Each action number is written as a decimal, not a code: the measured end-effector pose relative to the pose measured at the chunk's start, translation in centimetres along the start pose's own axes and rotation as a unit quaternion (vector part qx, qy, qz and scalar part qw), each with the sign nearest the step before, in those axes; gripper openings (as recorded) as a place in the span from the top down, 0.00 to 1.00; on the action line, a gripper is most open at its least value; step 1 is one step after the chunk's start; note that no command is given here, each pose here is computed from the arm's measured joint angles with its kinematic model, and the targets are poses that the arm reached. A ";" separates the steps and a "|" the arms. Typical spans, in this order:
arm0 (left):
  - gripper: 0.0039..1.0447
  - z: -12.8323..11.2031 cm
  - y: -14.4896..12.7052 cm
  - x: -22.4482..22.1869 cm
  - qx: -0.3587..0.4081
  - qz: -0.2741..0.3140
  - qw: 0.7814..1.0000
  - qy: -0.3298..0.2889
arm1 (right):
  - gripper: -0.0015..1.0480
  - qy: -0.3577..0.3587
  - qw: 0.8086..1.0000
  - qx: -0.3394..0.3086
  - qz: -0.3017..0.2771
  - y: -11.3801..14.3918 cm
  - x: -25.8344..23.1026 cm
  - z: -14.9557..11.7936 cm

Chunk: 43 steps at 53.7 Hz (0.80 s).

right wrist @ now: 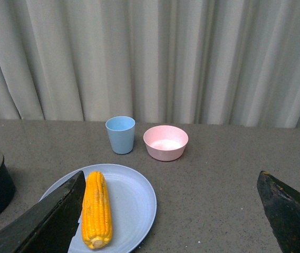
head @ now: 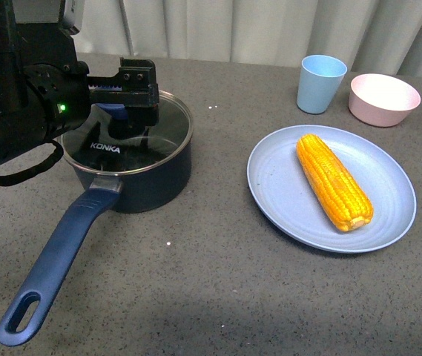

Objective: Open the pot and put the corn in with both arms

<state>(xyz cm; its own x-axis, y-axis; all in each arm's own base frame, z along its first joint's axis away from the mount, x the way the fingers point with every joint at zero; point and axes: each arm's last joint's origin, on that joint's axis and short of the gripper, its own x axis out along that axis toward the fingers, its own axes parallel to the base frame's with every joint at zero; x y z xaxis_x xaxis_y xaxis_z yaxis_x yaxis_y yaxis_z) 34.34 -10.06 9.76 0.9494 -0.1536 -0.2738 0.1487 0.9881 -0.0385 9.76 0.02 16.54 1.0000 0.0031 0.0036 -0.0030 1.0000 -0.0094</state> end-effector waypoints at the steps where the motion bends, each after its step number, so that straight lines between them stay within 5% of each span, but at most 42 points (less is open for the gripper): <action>1: 0.06 0.1 -0.1 0.1 0.001 -0.001 1.000 -0.001 | 0.09 0.000 1.000 0.000 0.000 0.0 0.0 0.0; 29: 0.06 -0.9 -0.3 1.5 0.019 -0.006 1.000 0.018 | 0.09 0.000 1.000 0.000 0.000 0.0 0.0 0.0; 37: 0.36 -0.7 -0.3 1.7 0.018 -0.008 1.000 0.015 | 0.09 0.000 1.000 0.000 0.000 0.0 0.0 0.0; 43: 0.40 -0.7 -0.3 1.7 0.018 -0.008 1.000 0.015 | 0.09 0.000 1.000 0.000 0.000 0.0 0.0 0.0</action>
<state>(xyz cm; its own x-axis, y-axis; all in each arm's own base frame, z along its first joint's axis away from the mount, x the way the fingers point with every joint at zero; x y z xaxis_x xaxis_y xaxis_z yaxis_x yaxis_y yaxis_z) 35.65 -10.61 8.60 0.9383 -0.1691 -0.3016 0.1748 0.9846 -0.0081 9.76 0.02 16.54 1.0000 0.0031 0.0036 -0.0030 1.0000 -0.0090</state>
